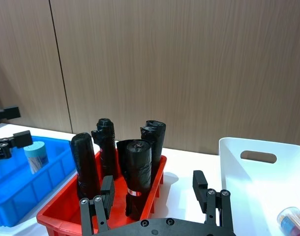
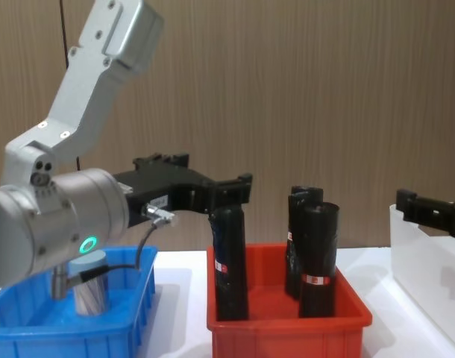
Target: Pick the cotton swabs from the blue box and place them into the white box.
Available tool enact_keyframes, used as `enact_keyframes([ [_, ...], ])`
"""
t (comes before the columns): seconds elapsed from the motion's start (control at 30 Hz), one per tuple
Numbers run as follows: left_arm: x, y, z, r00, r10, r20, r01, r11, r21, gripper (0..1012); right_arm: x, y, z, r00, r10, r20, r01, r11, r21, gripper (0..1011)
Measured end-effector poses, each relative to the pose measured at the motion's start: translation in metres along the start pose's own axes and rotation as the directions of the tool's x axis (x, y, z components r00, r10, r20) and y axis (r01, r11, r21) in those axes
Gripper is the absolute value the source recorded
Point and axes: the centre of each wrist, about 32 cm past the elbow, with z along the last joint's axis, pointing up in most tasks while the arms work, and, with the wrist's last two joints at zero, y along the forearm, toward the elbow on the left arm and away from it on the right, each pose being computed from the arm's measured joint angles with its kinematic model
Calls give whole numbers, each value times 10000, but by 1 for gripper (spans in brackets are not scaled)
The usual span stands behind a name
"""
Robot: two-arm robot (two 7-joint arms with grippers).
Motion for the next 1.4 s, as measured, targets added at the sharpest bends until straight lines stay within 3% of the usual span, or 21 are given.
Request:
enact_keyframes([
  [0.17, -80, 108, -34, 9986, 493, 207, -491, 9988, -88, 1004, -1, 0, 2, 10000, 0, -5, 0, 10000, 8, 1001],
  [0.4, -147, 201, -56, 9950, 926, 379, -918, 9956, -210, 1004, 0, 0, 2, 10000, 0, -4, 0, 10000, 14, 1001],
  [0.73, -161, 220, -60, 9940, 1016, 411, -1007, 9946, -240, 1004, 10, 15, -2, 10000, 34, -7, -34, 10000, 14, 1001],
  [1.4, -158, 220, -61, 9939, 1024, 408, -1015, 9946, -232, 1004, 160, 233, -73, 9988, 479, 11, -479, 9988, -90, 1001],
])
